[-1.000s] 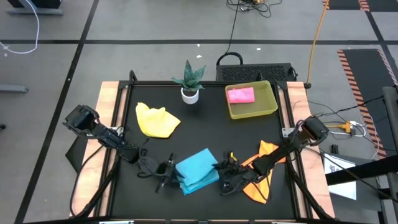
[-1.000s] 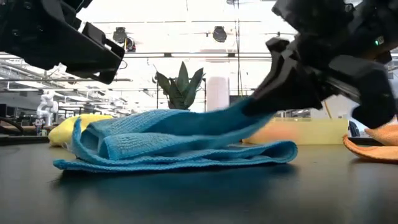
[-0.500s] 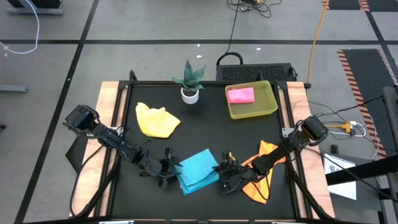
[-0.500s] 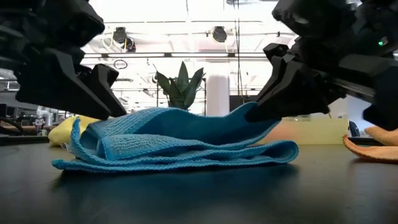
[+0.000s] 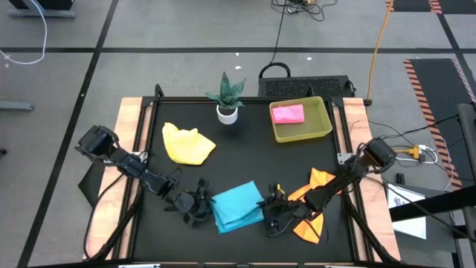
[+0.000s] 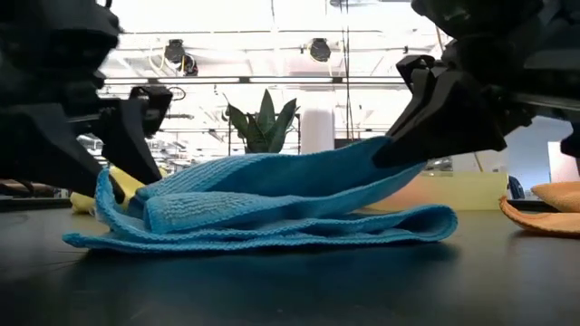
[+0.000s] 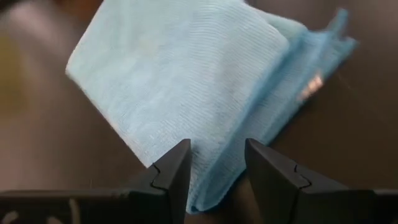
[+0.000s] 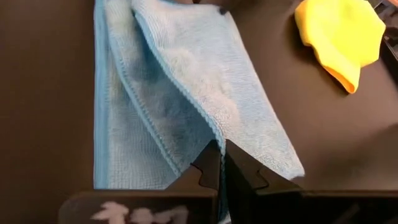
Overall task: Fold microfiber towels
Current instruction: Fold the blue microfiber cloth
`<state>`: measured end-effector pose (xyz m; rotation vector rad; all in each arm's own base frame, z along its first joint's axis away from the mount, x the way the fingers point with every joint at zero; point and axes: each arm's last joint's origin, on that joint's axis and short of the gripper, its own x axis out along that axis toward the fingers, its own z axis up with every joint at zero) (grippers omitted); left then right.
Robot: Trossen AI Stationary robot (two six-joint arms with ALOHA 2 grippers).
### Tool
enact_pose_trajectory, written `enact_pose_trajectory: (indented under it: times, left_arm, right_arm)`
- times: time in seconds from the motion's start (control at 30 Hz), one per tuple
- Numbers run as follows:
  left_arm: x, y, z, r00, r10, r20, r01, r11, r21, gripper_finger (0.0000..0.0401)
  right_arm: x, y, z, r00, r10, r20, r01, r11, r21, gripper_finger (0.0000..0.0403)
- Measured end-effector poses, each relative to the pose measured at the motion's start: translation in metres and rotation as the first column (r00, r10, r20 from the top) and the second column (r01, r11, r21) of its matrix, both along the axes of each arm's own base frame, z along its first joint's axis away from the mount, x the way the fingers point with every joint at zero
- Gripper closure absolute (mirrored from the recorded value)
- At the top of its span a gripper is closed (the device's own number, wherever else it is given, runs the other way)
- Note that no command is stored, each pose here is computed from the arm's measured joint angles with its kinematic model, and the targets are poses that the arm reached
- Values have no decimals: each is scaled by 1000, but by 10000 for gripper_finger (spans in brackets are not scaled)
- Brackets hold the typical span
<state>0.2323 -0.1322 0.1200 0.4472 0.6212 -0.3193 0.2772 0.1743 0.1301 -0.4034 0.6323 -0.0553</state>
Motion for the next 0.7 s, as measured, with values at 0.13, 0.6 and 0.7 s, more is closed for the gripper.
enact_pose_trajectory:
  times: [0.13,0.6,0.7]
  left_arm:
    - [-3,-4,0,999,-26,41,21,991,130,247]
    - [0,8,-2,998,54,41,-62,973,224,247]
    - [5,17,-1,993,110,50,-119,966,228,247]
  right_arm:
    - [0,0,2,1000,1,10,-1,1000,5,401]
    - [0,0,2,1000,-1,10,1,1000,8,401]
    - [0,1,2,1000,1,10,-1,1000,8,401]
